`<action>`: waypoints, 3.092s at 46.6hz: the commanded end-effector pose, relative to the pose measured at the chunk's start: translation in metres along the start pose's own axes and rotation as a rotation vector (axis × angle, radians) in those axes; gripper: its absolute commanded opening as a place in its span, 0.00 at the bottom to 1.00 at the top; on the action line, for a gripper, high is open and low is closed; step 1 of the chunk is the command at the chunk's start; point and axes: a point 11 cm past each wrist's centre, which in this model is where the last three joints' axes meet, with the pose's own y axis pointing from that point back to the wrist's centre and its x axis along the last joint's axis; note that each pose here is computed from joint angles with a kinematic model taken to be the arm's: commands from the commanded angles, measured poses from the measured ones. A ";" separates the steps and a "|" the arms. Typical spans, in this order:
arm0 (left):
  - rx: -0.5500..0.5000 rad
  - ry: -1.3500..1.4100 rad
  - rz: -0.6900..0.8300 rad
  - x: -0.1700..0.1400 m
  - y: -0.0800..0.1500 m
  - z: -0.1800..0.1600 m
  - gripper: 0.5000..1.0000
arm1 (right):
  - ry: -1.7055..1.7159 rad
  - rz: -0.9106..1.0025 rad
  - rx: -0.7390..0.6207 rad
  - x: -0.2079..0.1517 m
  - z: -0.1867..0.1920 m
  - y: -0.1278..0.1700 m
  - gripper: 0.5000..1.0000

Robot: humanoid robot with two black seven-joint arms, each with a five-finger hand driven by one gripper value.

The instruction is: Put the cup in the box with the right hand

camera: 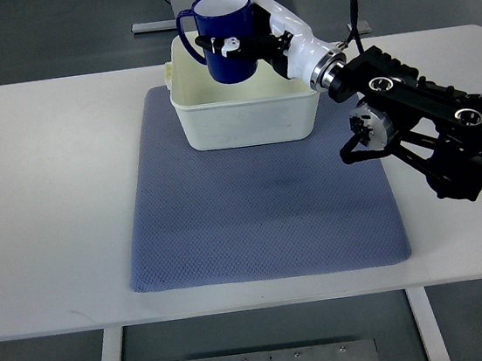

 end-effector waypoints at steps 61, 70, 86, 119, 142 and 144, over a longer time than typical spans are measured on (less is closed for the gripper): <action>0.000 0.000 0.001 0.000 0.000 0.000 1.00 | 0.015 0.285 -0.085 0.056 0.037 -0.014 0.00; 0.000 0.000 0.001 0.000 0.000 0.000 1.00 | 0.013 0.276 -0.096 0.054 0.038 -0.014 1.00; 0.000 0.000 0.001 0.000 0.000 0.000 1.00 | 0.014 0.237 -0.091 0.043 0.037 -0.016 1.00; 0.000 0.000 -0.001 0.000 0.000 0.000 1.00 | -0.124 0.174 -0.002 0.026 0.023 0.003 1.00; 0.000 0.000 0.001 0.000 0.000 0.000 1.00 | -0.258 0.310 0.028 0.112 0.022 0.069 1.00; 0.000 0.000 0.001 0.000 0.000 0.000 1.00 | -0.271 0.322 0.023 0.122 0.023 0.077 1.00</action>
